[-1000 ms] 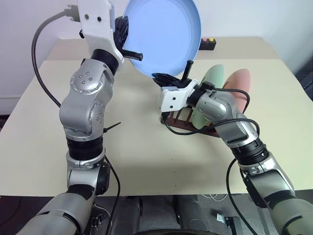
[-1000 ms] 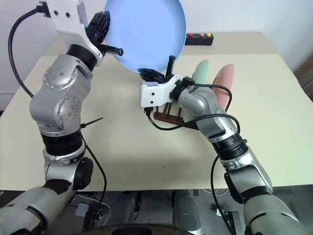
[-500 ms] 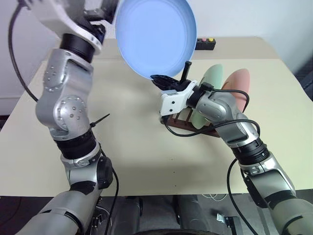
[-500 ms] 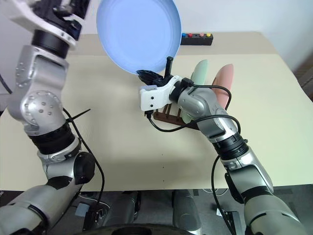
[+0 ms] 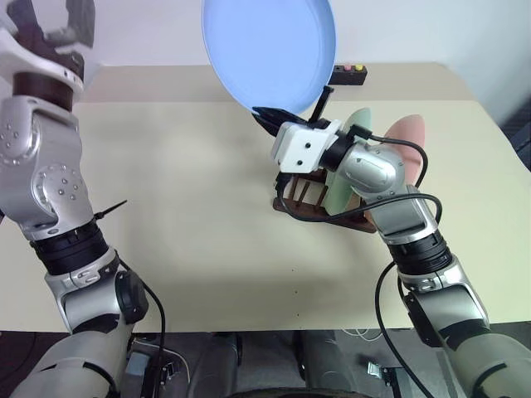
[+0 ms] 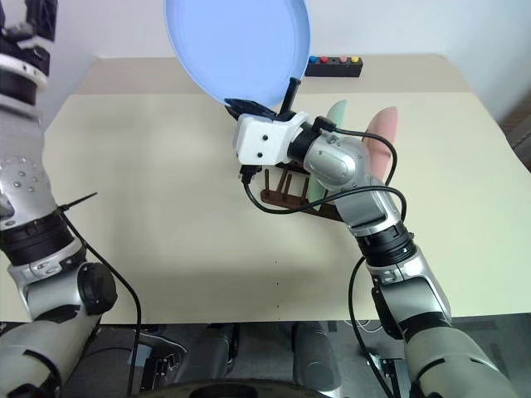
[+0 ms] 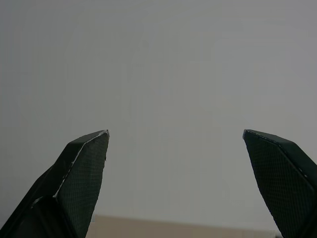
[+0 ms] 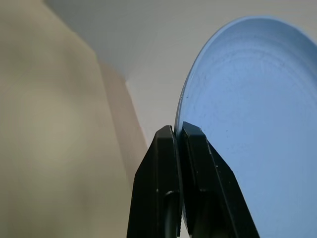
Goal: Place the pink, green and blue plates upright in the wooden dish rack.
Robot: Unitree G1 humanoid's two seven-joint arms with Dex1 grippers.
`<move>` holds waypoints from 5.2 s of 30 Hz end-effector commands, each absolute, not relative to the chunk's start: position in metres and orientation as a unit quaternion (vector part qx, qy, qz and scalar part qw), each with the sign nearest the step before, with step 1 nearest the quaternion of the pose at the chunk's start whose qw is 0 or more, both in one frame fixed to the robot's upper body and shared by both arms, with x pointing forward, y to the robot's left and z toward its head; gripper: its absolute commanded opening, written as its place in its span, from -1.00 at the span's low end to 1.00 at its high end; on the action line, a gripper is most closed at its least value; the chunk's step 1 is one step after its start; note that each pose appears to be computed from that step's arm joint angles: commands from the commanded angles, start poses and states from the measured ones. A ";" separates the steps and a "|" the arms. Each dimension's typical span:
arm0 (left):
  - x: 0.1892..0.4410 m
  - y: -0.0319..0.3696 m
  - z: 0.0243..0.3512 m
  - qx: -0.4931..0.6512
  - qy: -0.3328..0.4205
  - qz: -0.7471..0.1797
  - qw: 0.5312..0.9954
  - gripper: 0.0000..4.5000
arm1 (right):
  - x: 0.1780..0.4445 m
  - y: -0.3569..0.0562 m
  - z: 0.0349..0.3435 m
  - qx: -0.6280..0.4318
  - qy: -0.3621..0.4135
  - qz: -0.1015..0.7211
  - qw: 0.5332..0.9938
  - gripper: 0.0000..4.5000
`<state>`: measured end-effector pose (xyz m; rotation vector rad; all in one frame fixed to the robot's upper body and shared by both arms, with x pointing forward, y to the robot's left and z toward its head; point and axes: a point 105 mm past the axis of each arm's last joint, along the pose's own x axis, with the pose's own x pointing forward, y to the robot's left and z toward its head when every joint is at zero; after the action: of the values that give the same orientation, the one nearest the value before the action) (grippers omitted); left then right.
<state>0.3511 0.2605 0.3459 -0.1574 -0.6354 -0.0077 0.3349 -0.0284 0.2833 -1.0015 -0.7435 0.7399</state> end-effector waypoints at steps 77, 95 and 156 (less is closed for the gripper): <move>0.355 0.143 0.178 0.070 -0.094 -0.312 0.943 0.98 | 0.274 -0.077 0.303 0.356 -0.071 0.406 0.839 -1.00; 0.356 0.145 0.176 0.072 -0.092 -0.308 0.944 0.98 | 0.291 -0.093 0.294 0.401 -0.059 0.337 0.850 -1.00; 0.351 0.142 0.158 0.093 -0.061 -0.330 0.938 1.00 | 0.230 -0.216 0.320 -0.101 -0.195 0.318 0.922 0.73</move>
<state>0.3543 0.1425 0.1491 0.1550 -0.0876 -0.6615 0.2420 -0.2033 0.3082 -0.1498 -0.3467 0.6779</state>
